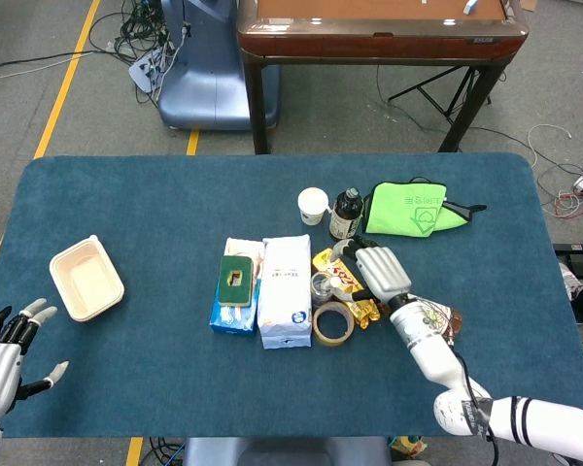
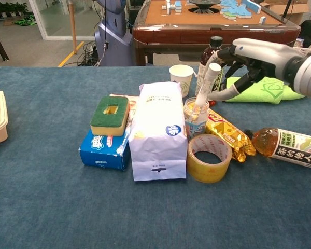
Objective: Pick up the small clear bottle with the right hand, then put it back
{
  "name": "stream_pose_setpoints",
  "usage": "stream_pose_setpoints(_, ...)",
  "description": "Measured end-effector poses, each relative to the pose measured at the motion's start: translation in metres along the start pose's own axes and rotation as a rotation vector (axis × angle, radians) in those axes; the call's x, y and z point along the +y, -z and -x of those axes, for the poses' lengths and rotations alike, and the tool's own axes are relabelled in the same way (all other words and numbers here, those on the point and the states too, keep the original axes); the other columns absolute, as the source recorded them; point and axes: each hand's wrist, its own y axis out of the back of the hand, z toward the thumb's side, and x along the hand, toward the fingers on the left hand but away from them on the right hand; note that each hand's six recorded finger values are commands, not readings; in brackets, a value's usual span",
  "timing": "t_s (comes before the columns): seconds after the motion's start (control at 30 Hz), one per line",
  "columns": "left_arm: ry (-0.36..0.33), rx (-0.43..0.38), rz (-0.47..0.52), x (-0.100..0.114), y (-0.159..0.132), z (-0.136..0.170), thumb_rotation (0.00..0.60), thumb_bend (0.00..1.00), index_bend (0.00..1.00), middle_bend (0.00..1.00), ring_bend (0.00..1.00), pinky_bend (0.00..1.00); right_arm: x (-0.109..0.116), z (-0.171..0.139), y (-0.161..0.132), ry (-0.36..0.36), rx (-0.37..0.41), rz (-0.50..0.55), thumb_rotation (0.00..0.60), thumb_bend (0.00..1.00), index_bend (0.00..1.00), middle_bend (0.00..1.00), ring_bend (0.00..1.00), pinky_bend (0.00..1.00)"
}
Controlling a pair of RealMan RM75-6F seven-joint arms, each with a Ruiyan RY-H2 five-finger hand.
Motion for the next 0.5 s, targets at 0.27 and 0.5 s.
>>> stream_pose_setpoints(0.27,-0.004,0.007,0.0,0.001,0.004,0.001,0.6,0.23,0.17,0.1,0.16,0.0,-0.009,0.017,-0.014,-0.006,0.022,0.008,0.6,0.29,0.4,0.29,0.16,0.21)
stream_pose_setpoints(0.5,-0.009,0.015,-0.002,0.003,0.007,0.002,0.6,0.23,0.17,0.1,0.16,0.0,-0.014,0.014,-0.016,-0.039,0.034,-0.004,0.6,0.29,0.42,0.29,0.16,0.21)
